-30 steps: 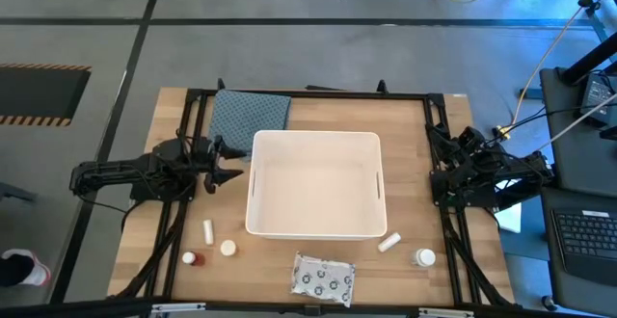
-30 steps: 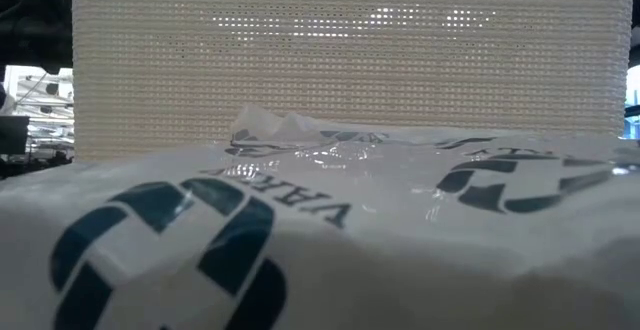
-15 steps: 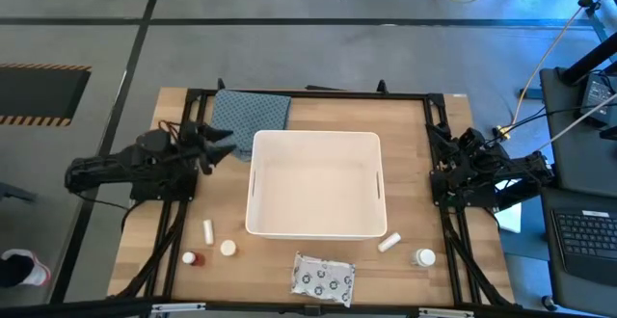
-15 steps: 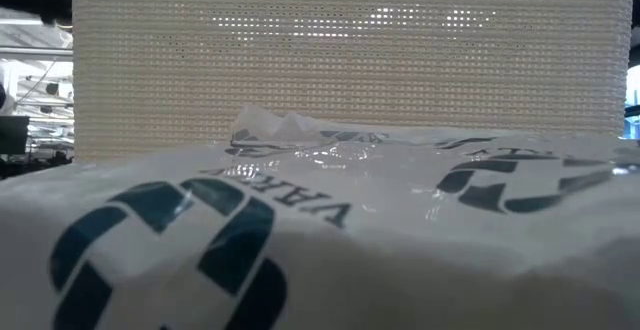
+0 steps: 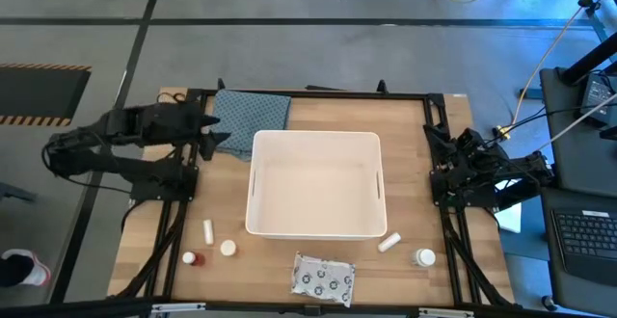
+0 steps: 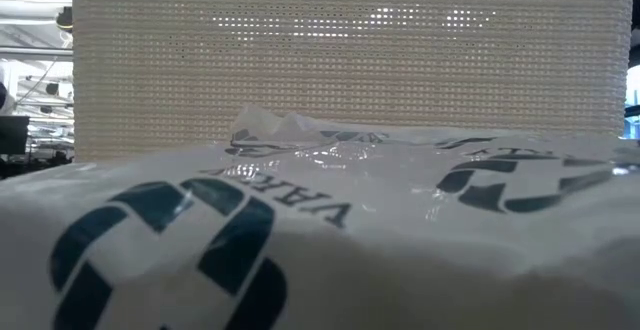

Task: Pick & place medical supplies in basket/bin
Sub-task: Put the left white rolled gauze into the white basket

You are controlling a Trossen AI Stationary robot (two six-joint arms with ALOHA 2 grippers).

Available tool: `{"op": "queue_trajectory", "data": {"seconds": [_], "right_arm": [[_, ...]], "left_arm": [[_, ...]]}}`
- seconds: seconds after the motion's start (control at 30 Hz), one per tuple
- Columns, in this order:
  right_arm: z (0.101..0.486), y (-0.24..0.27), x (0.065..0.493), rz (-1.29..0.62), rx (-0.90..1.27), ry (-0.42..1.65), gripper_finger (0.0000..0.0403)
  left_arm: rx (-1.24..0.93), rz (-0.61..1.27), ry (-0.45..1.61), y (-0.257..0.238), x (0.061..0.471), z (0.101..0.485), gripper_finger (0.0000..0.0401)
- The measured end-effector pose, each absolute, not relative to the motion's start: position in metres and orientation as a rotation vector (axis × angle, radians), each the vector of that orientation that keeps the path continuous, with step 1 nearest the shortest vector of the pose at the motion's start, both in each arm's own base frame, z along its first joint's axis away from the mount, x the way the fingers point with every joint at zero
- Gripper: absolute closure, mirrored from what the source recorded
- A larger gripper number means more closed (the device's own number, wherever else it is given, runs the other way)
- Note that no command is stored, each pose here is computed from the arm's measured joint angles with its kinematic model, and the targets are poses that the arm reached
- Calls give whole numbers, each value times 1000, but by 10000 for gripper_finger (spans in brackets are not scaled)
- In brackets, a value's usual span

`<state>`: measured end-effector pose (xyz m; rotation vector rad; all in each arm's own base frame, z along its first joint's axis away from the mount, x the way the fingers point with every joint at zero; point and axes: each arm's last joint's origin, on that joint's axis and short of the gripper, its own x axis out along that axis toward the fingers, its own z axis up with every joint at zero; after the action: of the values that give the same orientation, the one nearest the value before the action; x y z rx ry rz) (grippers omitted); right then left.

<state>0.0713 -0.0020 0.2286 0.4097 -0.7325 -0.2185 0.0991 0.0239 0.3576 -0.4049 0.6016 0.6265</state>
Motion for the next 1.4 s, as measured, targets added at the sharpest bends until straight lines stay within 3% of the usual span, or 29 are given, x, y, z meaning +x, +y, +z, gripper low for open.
{"op": "queue_trajectory", "data": {"seconds": [0.13, 0.23, 0.4, 0.63, 0.77, 1.23, 1.4], "right_arm": [[227, -2, 72, -220, 405, -716, 243], [227, -2, 72, -220, 405, -716, 243], [227, -2, 73, -221, 404, -712, 243], [225, -1, 75, -223, 395, -682, 243], [225, -1, 75, -226, 390, -678, 243], [224, -1, 75, -226, 395, -674, 243], [224, -1, 75, -227, 393, -674, 243]], "left_arm": [[-478, 705, 902, 24, 109, 366, 107], [-651, 732, 1127, 22, 120, 360, 107], [-975, 751, 1301, 10, 152, 336, 107], [-1059, 1055, 1538, -26, 163, 281, 107], [-1103, 1168, 1565, -46, 164, 255, 107], [-1383, 1199, 1383, -108, 158, 203, 108], [-1416, 1208, 1368, -118, 153, 181, 126]]}}
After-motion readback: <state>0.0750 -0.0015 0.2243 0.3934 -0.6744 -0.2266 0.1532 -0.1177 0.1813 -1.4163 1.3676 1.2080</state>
